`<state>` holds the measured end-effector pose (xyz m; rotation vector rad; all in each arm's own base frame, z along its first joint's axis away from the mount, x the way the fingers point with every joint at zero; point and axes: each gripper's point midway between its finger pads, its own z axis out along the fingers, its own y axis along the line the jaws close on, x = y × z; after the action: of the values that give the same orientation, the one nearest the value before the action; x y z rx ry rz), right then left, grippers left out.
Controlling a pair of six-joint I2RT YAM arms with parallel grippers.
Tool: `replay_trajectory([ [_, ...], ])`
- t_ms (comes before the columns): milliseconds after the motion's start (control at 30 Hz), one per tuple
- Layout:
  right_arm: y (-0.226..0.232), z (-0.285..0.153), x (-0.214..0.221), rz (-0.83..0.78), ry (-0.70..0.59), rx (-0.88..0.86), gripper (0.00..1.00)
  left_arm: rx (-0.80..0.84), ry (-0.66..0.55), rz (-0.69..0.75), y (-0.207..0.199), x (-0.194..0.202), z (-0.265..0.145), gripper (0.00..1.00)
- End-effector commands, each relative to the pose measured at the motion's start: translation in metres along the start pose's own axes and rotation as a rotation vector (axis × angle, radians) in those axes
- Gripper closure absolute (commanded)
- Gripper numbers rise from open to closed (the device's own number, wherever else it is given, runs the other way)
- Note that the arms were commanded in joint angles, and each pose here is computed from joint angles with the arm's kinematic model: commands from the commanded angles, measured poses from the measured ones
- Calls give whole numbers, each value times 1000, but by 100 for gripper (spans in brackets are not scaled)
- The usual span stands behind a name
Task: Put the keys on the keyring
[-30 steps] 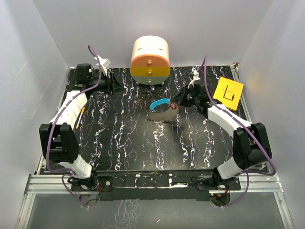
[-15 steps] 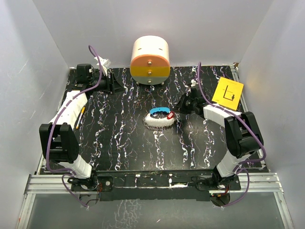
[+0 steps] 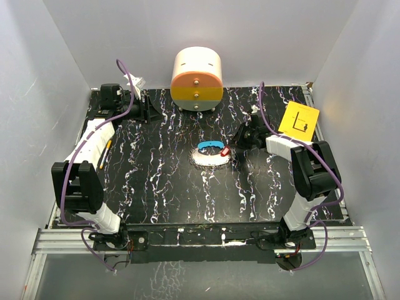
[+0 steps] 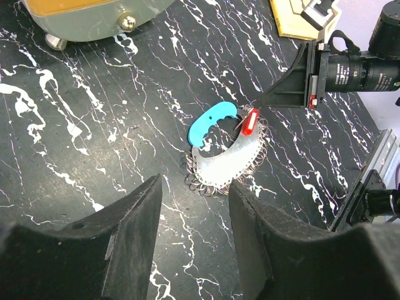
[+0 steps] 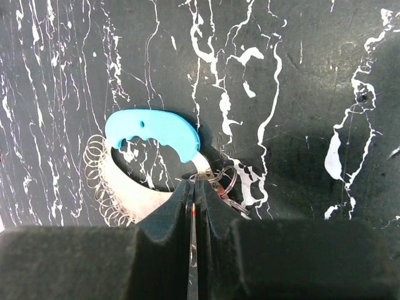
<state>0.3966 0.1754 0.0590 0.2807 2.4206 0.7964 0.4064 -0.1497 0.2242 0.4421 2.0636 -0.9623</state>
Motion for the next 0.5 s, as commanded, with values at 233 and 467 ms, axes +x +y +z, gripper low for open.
replay_trajectory([
  [233,30,-11,-39,-49,-110,-78,92,21,-27,34,-13,-7,-10,54],
  [467,47,-18,-46,-72,-135,-109,92,18,-21,33,-11,-3,-9,54],
])
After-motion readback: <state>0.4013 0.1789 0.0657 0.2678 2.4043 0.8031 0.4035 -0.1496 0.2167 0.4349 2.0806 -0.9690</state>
